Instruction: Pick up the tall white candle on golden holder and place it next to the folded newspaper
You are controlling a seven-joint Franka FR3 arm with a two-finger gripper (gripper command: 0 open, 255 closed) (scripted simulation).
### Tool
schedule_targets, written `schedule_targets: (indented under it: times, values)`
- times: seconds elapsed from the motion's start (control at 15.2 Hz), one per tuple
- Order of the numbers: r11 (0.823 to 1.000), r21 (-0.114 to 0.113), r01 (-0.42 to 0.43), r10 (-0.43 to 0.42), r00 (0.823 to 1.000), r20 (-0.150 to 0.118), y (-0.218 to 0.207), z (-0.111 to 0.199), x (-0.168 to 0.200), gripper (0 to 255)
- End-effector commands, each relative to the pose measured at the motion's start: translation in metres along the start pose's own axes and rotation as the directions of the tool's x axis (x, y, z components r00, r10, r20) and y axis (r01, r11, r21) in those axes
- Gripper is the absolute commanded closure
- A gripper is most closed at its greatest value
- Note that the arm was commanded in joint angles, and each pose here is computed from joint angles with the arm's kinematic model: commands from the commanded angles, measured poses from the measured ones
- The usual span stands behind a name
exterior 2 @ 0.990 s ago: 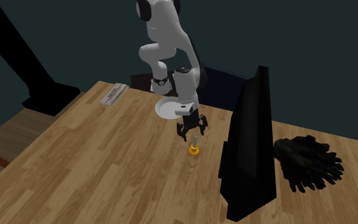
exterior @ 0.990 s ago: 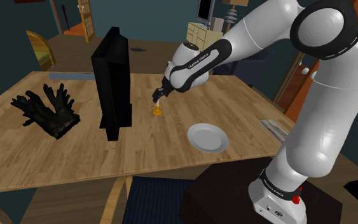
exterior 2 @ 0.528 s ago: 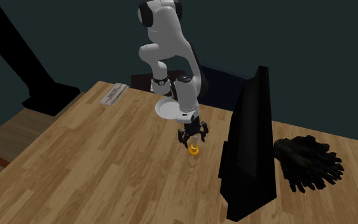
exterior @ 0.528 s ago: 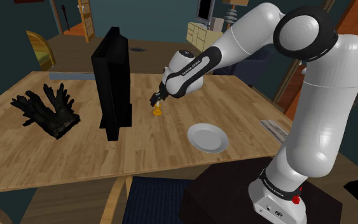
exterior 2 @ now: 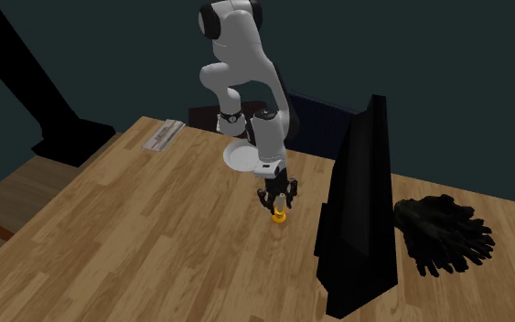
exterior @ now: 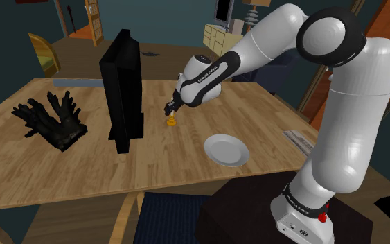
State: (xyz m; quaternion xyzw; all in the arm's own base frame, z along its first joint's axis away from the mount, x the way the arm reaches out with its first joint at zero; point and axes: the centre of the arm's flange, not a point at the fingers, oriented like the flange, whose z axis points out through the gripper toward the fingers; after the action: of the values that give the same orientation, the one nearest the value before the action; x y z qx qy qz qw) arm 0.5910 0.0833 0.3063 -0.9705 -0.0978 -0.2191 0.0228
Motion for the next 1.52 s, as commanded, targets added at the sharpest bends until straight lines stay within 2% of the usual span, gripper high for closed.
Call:
schedule_targets:
  times: [0.0, 0.53, 1.45]
  values:
    - [1.0, 0.0, 0.0, 0.0, 1.0, 0.0, 0.0, 0.0, 0.0, 255]
    - [1.0, 0.0, 0.0, 0.0, 1.0, 0.0, 0.0, 0.0, 0.0, 255]
    - [1.0, 0.0, 0.0, 0.0, 1.0, 0.0, 0.0, -0.067, 0.032, 255]
